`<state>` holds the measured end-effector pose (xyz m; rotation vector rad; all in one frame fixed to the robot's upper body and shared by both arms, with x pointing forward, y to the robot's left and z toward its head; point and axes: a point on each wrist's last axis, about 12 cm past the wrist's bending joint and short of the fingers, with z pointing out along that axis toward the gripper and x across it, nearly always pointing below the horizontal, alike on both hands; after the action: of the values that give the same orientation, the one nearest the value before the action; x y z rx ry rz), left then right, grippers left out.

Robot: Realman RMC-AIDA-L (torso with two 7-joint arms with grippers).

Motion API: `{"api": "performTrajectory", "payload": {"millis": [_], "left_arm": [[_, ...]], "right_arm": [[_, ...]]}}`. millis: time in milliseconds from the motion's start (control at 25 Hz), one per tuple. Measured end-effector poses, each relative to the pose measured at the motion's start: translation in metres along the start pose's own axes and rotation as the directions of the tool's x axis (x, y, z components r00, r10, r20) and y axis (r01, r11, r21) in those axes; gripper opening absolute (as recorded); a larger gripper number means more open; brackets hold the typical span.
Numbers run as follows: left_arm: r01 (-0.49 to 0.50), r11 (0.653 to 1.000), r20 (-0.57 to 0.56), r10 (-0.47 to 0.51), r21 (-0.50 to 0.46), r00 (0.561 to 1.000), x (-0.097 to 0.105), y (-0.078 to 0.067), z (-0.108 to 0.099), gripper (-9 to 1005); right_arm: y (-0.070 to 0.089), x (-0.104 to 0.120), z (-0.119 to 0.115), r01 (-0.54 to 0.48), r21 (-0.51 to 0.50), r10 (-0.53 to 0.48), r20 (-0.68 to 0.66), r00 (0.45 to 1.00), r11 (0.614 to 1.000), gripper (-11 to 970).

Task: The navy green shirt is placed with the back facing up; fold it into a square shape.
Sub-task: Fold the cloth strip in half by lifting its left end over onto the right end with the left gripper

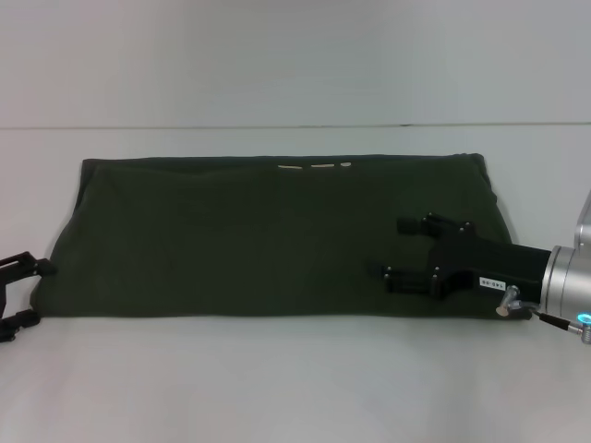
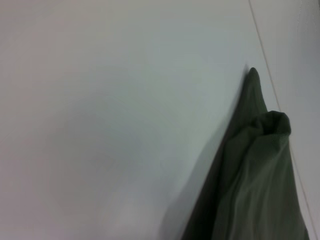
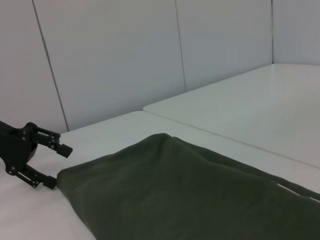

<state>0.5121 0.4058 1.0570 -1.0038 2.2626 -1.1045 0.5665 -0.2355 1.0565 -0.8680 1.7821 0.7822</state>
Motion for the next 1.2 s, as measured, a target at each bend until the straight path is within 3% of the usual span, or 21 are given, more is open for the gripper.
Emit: {"api": "performTrajectory", "payload": {"millis": [400, 760, 1040, 1200], "left_arm": [[0.007, 1.0, -0.006, -0.007, 0.008, 1.0, -0.001, -0.006, 0.007, 827], [-0.022, 1.0, -0.012, 0.023, 0.021, 1.0, -0.006, -0.023, 0.023, 808], [-0.064, 0.998, -0.016, 0.064, -0.002, 0.998, -0.008, -0.027, 0.027, 793], [-0.139, 0.988, -0.027, 0.137, -0.073, 0.99, -0.01, -0.028, 0.03, 785]], "right_arm": [[0.0, 0.0, 0.0, -0.002, 0.002, 0.002, -0.002, 1.0, 1.0, 946], [0.0, -0.001, 0.001, -0.001, -0.002, 0.001, 0.001, 1.0, 1.0, 947], [0.0, -0.001, 0.001, -0.002, -0.002, 0.002, 0.004, 1.0, 1.0, 946], [0.0, -0.002, 0.001, -0.004, -0.003, 0.004, 0.007, 1.0, 1.0, 946]]}}
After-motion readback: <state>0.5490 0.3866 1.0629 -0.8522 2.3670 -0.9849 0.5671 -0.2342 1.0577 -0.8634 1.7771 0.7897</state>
